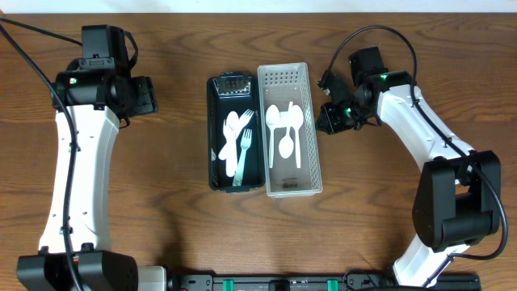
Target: Pack container
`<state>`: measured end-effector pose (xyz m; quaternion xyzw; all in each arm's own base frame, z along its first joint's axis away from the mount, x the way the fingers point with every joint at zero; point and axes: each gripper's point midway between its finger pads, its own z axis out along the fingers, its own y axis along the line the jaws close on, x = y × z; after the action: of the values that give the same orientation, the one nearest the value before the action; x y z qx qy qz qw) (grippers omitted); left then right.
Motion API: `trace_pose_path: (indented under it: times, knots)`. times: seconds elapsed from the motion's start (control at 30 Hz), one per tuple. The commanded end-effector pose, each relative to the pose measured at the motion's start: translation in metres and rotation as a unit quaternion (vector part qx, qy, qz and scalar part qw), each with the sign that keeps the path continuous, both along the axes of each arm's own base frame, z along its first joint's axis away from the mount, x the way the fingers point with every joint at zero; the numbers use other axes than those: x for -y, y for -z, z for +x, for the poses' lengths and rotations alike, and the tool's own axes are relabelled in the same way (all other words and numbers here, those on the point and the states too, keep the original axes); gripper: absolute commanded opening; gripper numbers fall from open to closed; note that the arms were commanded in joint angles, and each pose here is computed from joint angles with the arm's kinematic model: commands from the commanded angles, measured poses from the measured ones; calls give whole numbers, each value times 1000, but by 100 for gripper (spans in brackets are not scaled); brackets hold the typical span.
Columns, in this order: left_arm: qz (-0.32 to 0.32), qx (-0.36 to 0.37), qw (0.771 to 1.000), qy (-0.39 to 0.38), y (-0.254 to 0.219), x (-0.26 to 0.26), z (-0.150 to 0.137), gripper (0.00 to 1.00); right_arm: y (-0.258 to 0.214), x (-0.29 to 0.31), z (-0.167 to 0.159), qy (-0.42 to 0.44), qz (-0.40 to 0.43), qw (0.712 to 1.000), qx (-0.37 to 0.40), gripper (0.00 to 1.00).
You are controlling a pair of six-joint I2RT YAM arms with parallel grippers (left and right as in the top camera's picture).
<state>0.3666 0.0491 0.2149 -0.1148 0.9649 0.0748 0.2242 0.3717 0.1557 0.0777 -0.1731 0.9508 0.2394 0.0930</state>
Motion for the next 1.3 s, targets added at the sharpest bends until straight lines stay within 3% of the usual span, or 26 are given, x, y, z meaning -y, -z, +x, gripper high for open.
trace_pose_path:
  times: [0.0, 0.03, 0.2, 0.27, 0.37, 0.4, 0.43, 0.5, 0.8, 1.0, 1.27]
  knots:
    - [7, -1, 1000, -2, -2, -3, 0, 78, 8, 7, 3, -3, -29, 1000, 7, 24]
    - [7, -1, 1000, -2, -2, -3, 0, 80, 12, 16, 6, 12, -57, 998, 10, 29]
    - [7, -1, 1000, -2, -2, -3, 0, 89, 11, 75, 31, 117, -184, 975, 47, 31]
    - [7, -1, 1000, -2, -2, -3, 0, 98, -3, 95, 42, 144, -212, 964, 73, 33]
    - [10, -2, 1000, 5, -2, -3, 0, 98, -35, 118, 58, 180, -225, 950, 120, 39]
    - [11, -3, 1000, 6, -2, -3, 0, 98, -48, 125, 63, 193, -221, 946, 137, 48]
    - [11, -3, 1000, 6, -2, -3, 0, 98, -61, 131, 68, 204, -216, 942, 154, 73]
    - [11, -3, 1000, 6, -2, -4, 0, 98, -82, 143, 77, 227, -207, 933, 189, 99]
    - [19, 65, 998, 7, -22, -9, 24, 98, -128, 173, 91, 273, -193, 905, 261, 99]
    - [19, 109, 994, 5, -59, -7, 1, 98, -156, 188, 64, 292, -195, 898, 267, 99]
    - [23, 191, 981, 2, -88, -3, -53, 98, -180, 189, 9, 305, -192, 878, 316, 99]
